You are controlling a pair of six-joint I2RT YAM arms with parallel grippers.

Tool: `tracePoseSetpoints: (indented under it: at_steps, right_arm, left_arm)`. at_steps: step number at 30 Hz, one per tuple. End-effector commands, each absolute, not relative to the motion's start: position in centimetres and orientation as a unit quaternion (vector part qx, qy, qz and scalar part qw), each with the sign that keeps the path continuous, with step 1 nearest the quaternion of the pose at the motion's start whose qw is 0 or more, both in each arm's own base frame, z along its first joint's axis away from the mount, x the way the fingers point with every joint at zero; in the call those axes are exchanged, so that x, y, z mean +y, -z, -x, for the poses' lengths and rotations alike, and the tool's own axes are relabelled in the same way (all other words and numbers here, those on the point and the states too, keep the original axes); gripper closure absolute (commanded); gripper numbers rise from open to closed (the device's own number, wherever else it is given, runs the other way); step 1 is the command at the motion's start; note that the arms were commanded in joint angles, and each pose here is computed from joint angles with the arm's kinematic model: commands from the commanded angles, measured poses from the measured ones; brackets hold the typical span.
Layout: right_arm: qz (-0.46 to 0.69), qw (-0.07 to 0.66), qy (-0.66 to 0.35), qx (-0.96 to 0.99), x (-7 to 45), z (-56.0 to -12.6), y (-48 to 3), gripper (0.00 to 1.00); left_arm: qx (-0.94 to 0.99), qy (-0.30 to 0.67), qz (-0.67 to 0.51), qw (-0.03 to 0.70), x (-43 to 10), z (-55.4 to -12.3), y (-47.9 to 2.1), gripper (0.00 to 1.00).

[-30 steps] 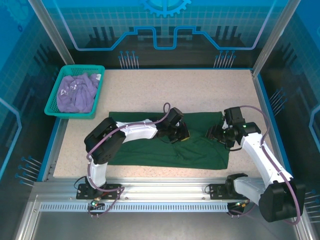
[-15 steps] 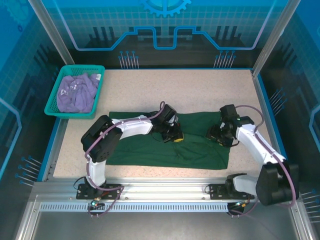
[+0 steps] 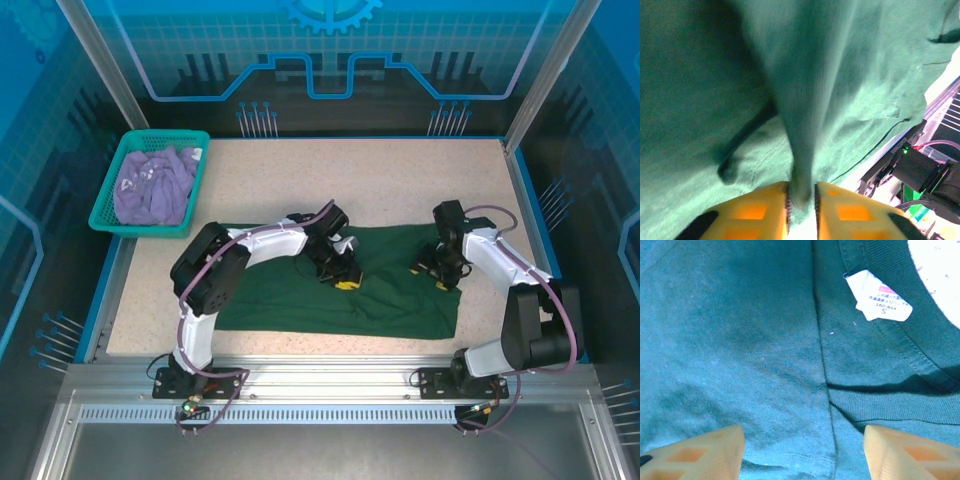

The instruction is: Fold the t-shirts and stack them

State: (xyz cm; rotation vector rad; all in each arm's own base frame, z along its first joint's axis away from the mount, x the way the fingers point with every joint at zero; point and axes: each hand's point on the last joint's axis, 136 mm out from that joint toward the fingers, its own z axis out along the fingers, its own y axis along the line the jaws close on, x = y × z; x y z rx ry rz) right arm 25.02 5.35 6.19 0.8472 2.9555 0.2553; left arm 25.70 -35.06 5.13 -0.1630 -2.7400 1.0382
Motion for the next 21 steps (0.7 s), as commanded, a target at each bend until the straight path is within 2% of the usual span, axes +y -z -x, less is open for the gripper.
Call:
tracePoseSetpoints:
  at_steps: [1,3,6,7,9,12,14,18,21]
  right_arm:
    - [-0.298,0.035,-0.079,0.951,4.8,-25.9,-7.2,0.35]
    - [-0.305,0.053,-0.077,0.948,4.5,-26.9,-8.1,0.35]
    - [-0.318,0.075,-0.073,0.942,4.0,-28.8,-9.2,0.35]
    - [-0.321,0.082,-0.073,0.941,3.9,-29.6,-9.6,0.35]
    - [-0.325,0.089,-0.073,0.939,3.9,-31.1,-9.9,0.35]
    - [-0.334,0.088,-0.07,0.936,3.9,-33.5,-9.7,0.37]
    - [-0.334,0.082,-0.069,0.937,4.0,-35.4,-9.1,0.4]
    - [-0.331,0.06,-0.055,0.94,3.8,-38.1,-7.4,0.46]
    - [-0.331,0.055,-0.042,0.941,3.4,-39.8,-6.5,0.51]
  left_arm:
    - [-0.938,-0.325,0.069,0.103,-33.3,-26.1,-5.7,0.73]
    - [-0.95,-0.299,0.054,0.065,-31.6,-28.2,-6.7,0.61]
    - [-0.966,-0.258,0.016,-0.022,-28.2,-32.1,-9.5,0.56]
    - [-0.967,-0.248,-0.005,-0.053,-26.8,-33.4,-10.6,0.49]
    - [-0.967,-0.228,-0.049,-0.105,-23.9,-35.8,-12.2,0.46]
    - [-0.966,-0.181,-0.112,-0.145,-19.2,-38.3,-12.7,0.51]
    - [-0.968,-0.147,-0.134,-0.153,-16.4,-39.5,-11.8,0.61]
    - [-0.975,-0.084,-0.139,-0.154,-12.1,-40.9,-9.0,0.72]
    - [-0.976,-0.062,-0.145,-0.147,-10.0,-41.6,-6.9,0.75]
